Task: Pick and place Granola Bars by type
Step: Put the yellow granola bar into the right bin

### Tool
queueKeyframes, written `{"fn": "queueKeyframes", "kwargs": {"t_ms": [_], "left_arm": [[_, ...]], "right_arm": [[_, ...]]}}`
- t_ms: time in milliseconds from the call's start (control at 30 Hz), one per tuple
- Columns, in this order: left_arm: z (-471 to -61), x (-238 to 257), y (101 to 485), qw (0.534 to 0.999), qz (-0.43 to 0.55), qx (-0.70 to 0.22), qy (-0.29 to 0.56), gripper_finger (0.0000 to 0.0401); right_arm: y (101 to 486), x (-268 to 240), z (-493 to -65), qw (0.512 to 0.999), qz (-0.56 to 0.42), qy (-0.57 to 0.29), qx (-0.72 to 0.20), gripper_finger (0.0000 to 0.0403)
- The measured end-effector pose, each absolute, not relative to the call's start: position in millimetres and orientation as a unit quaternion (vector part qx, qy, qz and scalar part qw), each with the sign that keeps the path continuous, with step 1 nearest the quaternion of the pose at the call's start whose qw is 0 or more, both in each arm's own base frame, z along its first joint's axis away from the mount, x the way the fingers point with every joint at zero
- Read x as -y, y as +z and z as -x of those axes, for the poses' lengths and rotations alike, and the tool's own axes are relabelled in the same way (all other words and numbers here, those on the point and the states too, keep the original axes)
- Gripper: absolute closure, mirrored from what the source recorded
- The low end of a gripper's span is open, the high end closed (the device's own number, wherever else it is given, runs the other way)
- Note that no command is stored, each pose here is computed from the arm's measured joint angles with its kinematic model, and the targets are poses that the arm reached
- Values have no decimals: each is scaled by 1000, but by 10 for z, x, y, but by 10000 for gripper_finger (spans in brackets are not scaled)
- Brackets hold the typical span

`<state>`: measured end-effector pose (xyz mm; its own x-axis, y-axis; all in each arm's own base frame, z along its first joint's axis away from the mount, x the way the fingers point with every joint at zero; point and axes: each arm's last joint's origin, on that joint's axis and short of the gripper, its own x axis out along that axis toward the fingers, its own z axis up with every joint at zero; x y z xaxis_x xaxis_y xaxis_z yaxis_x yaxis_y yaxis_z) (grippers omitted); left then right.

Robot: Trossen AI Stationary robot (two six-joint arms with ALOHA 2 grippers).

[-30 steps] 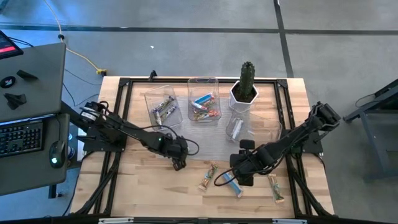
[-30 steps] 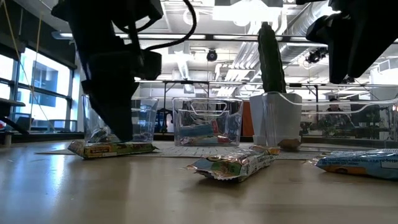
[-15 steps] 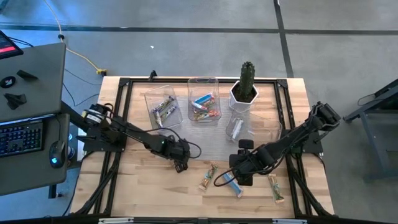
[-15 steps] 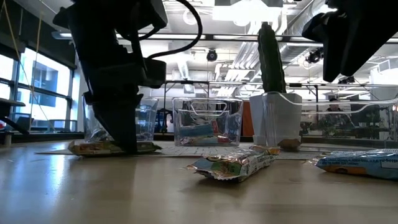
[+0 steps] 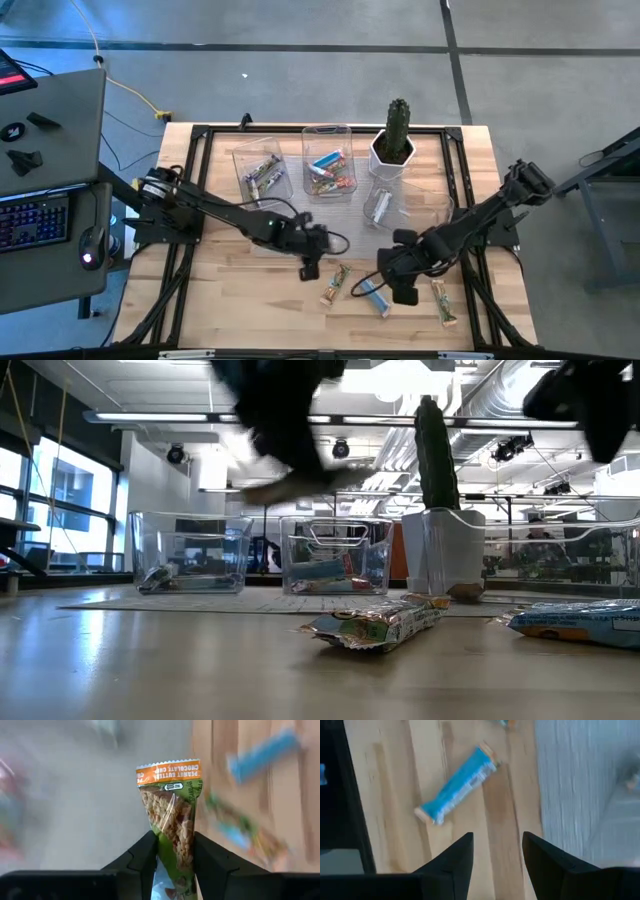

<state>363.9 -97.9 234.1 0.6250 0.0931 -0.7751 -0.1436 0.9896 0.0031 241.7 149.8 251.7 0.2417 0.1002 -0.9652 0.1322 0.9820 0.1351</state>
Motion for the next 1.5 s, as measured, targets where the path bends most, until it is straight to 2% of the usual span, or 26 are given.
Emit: {"fn": "queueKeyframes", "kwargs": {"t_ms": [100, 233, 333, 433, 633, 833, 1033, 1200, 1500], "left_arm": [[-3809, 897, 2680, 932, -16, -356, 72, 289], [-4011, 695, 2976, 969, -2, -240, 58, 289], [-4156, 507, 3104, 988, 12, -149, 41, 288], [-4303, 316, 3064, 994, 27, -99, 25, 288], [-4677, -1, 2663, 999, 41, -9, 32, 288], [-4931, -291, 2216, 993, 104, -27, 54, 288], [-5083, -376, 1906, 991, 107, -59, 59, 288], [-5092, -395, 1805, 990, 69, -83, 90, 288], [-5084, -391, 1739, 988, 65, -110, 85, 288]], "right_arm": [[2623, -1494, -2234, 780, -81, -29, -620, 250], [2749, -1526, -1964, 797, -38, -69, -599, 250], [2815, -1595, -1812, 827, -17, -99, -554, 250], [2855, -1684, -1701, 852, -14, -114, -511, 250], [2862, -1838, -1531, 870, -13, -109, -480, 250], [2870, -1905, -1451, 884, -18, -113, -453, 250], [2876, -1915, -1439, 891, -9, -115, -439, 250], [2877, -1915, -1441, 892, -8, -115, -437, 250], [2877, -1915, -1444, 892, -8, -116, -436, 250]]}}
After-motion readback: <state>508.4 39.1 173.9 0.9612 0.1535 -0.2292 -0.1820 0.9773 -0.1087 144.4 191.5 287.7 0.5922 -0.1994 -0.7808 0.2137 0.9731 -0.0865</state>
